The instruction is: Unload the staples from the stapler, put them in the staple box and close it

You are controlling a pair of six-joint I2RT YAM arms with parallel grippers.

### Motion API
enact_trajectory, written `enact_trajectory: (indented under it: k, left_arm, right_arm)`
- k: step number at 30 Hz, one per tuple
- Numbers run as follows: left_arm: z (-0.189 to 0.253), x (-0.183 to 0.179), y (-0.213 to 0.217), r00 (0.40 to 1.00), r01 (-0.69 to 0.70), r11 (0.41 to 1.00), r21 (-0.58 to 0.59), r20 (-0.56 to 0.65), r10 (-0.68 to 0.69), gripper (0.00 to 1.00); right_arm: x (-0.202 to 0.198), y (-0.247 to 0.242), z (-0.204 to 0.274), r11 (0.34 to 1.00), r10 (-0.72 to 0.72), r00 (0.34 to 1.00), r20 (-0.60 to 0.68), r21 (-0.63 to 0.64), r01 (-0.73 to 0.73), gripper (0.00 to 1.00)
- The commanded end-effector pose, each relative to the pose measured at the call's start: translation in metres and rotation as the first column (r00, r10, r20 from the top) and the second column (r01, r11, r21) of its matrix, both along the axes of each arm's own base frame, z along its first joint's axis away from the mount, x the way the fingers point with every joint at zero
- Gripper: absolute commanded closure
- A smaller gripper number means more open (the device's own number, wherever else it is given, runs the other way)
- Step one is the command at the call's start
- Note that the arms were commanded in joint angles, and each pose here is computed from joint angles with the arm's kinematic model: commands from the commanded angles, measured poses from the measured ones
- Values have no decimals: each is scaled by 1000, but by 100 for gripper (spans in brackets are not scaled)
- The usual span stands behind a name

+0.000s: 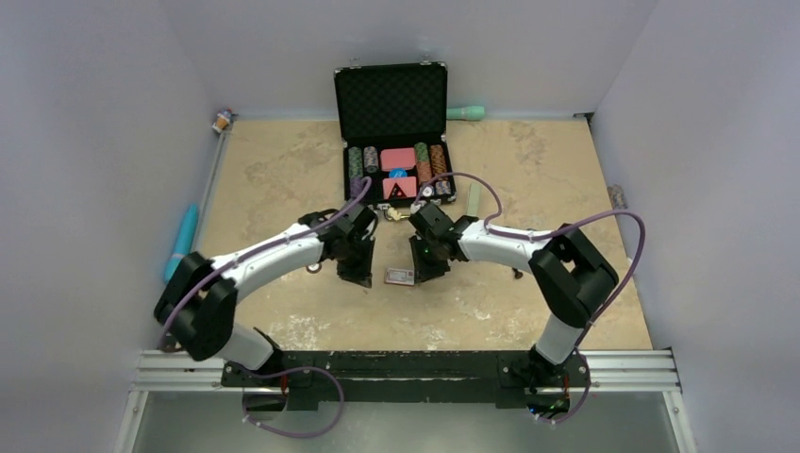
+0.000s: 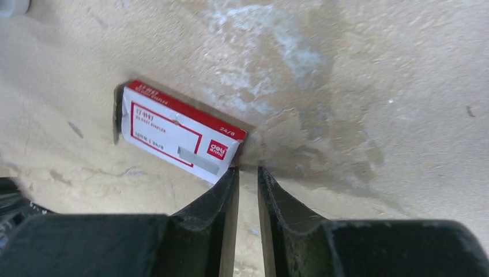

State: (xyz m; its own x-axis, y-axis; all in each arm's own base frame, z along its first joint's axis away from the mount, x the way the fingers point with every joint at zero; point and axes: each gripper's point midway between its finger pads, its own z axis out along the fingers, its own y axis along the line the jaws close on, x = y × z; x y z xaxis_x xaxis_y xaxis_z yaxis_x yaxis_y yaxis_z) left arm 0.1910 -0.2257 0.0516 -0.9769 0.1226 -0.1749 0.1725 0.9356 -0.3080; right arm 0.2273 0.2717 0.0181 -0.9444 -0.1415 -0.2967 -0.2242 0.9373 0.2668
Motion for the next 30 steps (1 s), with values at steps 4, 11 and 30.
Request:
enact_trajectory:
  k: [4, 11, 30]
  left_arm:
    - [76, -2, 57, 969, -61, 995, 76, 242, 41, 39]
    - [128, -24, 109, 900, -177, 982, 62, 414, 136, 26]
    - [202, -32, 191, 464, -292, 940, -177, 833, 301, 19]
  right_arm:
    - [-4, 27, 56, 980, 122, 991, 55, 154, -130, 67]
    - [-6, 8, 142, 960, 77, 962, 264, 240, -143, 41]
    - [-37, -92, 360, 818, -377, 668, 641, 569, -84, 1]
